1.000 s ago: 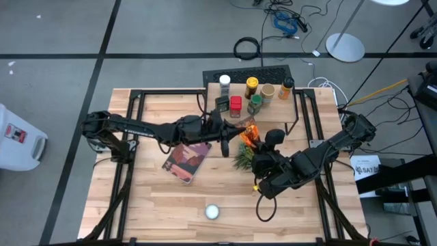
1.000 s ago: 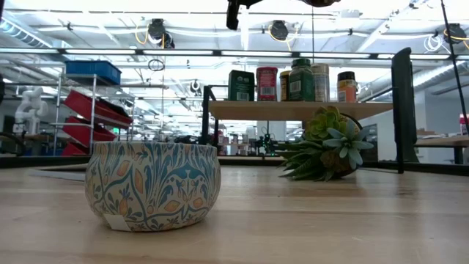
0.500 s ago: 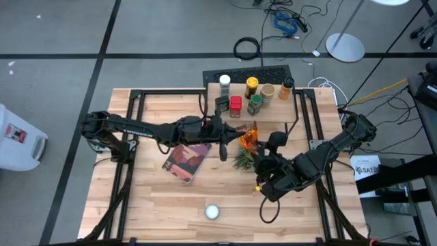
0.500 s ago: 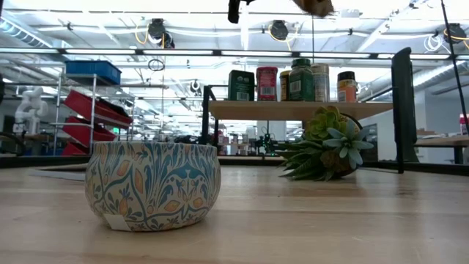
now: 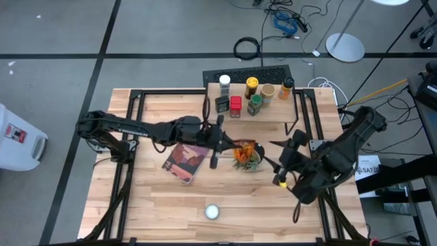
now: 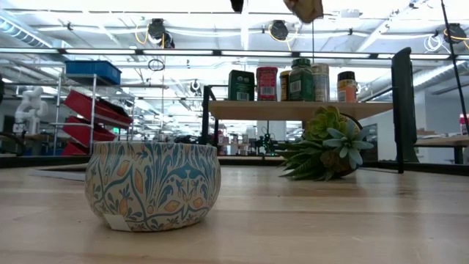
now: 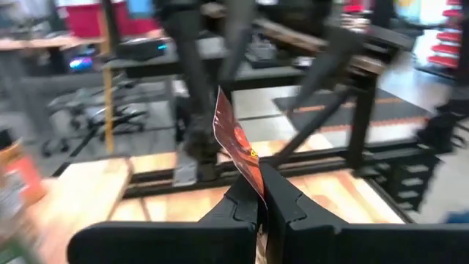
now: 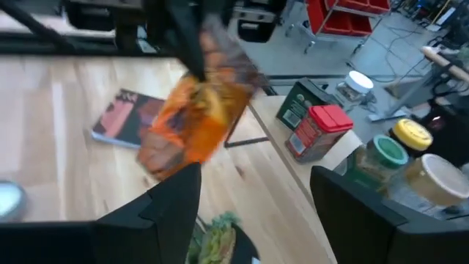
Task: Shelf spices
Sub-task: Put the orange seasoning bag on the shelf
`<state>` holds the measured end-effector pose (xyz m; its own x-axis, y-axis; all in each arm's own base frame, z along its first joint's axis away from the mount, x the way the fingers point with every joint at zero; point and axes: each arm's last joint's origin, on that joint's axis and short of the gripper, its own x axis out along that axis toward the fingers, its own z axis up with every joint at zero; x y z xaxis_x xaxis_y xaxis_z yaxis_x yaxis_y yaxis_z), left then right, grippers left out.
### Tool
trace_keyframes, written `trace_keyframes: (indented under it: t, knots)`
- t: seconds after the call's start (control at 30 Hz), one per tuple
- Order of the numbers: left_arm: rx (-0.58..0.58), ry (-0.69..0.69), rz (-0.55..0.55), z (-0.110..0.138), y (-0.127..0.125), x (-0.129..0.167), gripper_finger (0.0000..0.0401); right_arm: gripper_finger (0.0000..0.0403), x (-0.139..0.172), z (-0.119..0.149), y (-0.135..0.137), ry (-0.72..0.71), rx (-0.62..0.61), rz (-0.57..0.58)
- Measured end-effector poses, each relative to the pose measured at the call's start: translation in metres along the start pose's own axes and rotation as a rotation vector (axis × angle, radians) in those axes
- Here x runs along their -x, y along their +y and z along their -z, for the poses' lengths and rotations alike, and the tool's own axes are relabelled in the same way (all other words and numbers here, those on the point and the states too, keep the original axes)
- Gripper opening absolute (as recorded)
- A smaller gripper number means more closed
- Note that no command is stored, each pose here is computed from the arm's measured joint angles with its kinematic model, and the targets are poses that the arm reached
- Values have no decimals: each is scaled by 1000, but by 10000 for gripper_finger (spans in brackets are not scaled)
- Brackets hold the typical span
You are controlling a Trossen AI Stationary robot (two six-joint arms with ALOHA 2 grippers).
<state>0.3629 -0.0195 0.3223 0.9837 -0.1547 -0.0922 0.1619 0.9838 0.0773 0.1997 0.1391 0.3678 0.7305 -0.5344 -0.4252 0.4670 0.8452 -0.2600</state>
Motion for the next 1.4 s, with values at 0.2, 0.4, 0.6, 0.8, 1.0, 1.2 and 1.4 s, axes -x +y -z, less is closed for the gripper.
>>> trace_keyframes:
  t: [0.2,0.4,0.6,0.8,1.0,1.2,1.4]
  knots:
    - [-97,-63,136,-7,-11,1,0,243,2,14,-3,-74,-65,-53]
    - [-140,-93,162,-11,-14,1,0,242,-5,15,8,-203,-67,-197]
    - [-147,-105,201,-12,-15,1,0,242,-14,9,10,-298,-53,-268]
    - [-178,-119,240,-13,-21,1,0,242,-22,4,6,-299,-60,-264]
    - [-200,-135,250,-14,-23,1,0,225,-29,-4,7,-330,-60,-360]
    - [-202,-129,251,-14,-23,1,0,170,-35,-6,6,-326,-61,-417]
    - [-201,-122,252,-13,-23,1,0,114,-35,-8,6,-343,-48,-428]
